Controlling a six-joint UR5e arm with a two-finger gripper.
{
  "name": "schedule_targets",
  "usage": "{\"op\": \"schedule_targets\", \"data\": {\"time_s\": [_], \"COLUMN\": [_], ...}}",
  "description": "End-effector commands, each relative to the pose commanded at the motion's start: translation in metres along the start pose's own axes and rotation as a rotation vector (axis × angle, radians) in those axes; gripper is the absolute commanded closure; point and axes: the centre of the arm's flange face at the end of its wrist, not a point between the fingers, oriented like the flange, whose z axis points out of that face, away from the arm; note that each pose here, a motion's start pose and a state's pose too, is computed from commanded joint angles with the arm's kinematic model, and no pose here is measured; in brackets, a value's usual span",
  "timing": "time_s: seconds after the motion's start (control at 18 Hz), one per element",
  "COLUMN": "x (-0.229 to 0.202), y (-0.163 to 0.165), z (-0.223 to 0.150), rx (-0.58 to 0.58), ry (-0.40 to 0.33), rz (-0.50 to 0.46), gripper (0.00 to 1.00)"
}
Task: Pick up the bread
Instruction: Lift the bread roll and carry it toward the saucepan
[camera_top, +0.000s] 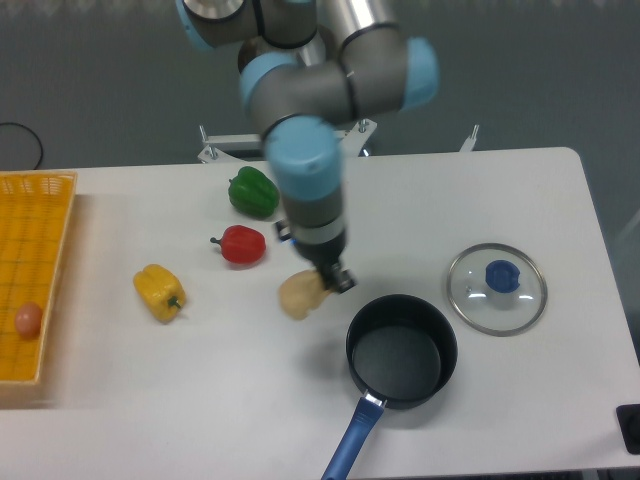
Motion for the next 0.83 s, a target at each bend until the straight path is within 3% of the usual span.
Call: {"op": "schedule_targets", "data": {"time_s": [0.39,0.83], "x": [-0.012,-0.014], "y": [0.046,0.048], "z": [0.006,0.012], "rx": [-0.001,-0.002], "ry": [0.013,0.027], "rz": [0.046,0.043], "gripper": [0.73,0.73]}}
